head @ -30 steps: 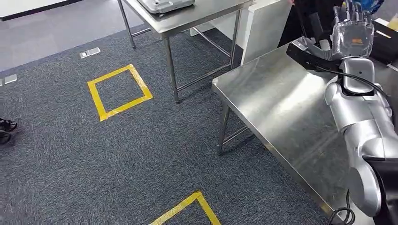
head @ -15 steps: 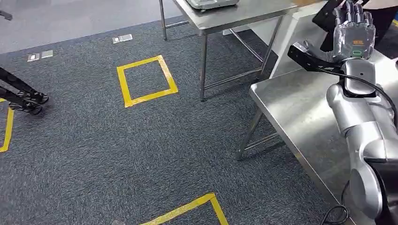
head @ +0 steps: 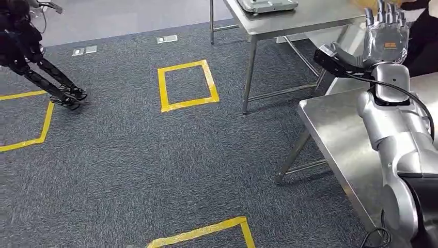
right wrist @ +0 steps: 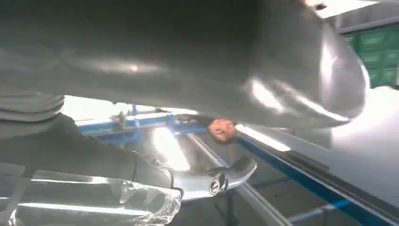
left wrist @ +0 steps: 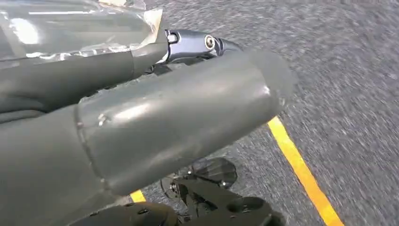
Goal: Take the parts from the cabinet and place them on the table.
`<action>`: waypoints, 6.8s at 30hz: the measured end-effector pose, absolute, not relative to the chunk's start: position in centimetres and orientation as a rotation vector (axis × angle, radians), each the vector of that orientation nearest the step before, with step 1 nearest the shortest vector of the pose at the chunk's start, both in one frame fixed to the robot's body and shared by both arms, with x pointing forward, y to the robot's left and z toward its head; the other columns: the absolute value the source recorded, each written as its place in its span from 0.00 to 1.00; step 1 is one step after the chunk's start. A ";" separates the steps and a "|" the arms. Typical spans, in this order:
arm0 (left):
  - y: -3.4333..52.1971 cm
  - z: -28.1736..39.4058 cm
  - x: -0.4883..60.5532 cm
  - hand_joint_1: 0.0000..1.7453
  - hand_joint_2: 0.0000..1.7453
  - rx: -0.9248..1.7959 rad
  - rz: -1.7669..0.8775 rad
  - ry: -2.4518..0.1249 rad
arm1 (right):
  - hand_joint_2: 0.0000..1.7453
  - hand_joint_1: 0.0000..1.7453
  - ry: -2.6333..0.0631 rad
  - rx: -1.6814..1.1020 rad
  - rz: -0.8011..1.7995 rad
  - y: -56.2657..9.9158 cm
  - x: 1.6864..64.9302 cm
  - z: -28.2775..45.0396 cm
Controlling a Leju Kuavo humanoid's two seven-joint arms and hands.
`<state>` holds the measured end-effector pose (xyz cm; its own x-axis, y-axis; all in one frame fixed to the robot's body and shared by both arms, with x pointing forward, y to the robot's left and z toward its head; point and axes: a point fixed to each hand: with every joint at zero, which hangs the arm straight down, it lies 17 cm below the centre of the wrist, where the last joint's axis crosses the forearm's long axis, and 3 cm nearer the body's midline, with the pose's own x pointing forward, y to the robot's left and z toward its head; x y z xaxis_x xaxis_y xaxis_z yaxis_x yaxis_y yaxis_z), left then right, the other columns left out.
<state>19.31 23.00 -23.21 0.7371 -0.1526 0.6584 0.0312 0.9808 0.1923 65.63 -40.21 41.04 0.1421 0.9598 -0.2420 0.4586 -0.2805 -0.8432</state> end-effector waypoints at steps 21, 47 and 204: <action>23.1 -23.2 19.3 0.00 0.00 0.175 -0.101 -0.734 | 0.00 0.00 -1.339 -1.846 1.086 -40.8 65.5 41.0; 23.2 -23.4 19.1 0.00 0.00 0.177 -0.094 -0.723 | 0.00 0.00 -1.346 -1.846 1.126 -39.8 65.8 40.9; 25.5 -22.6 21.2 0.00 0.00 0.210 -0.103 -0.780 | 0.00 0.00 -0.403 -0.814 1.036 -44.6 27.6 -19.8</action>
<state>21.15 25.52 -22.62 0.7073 -0.1695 0.6863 0.0147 0.9742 0.2254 27.59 -44.59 -19.79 0.4741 0.8775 -0.0722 -0.5982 0.2609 -0.7577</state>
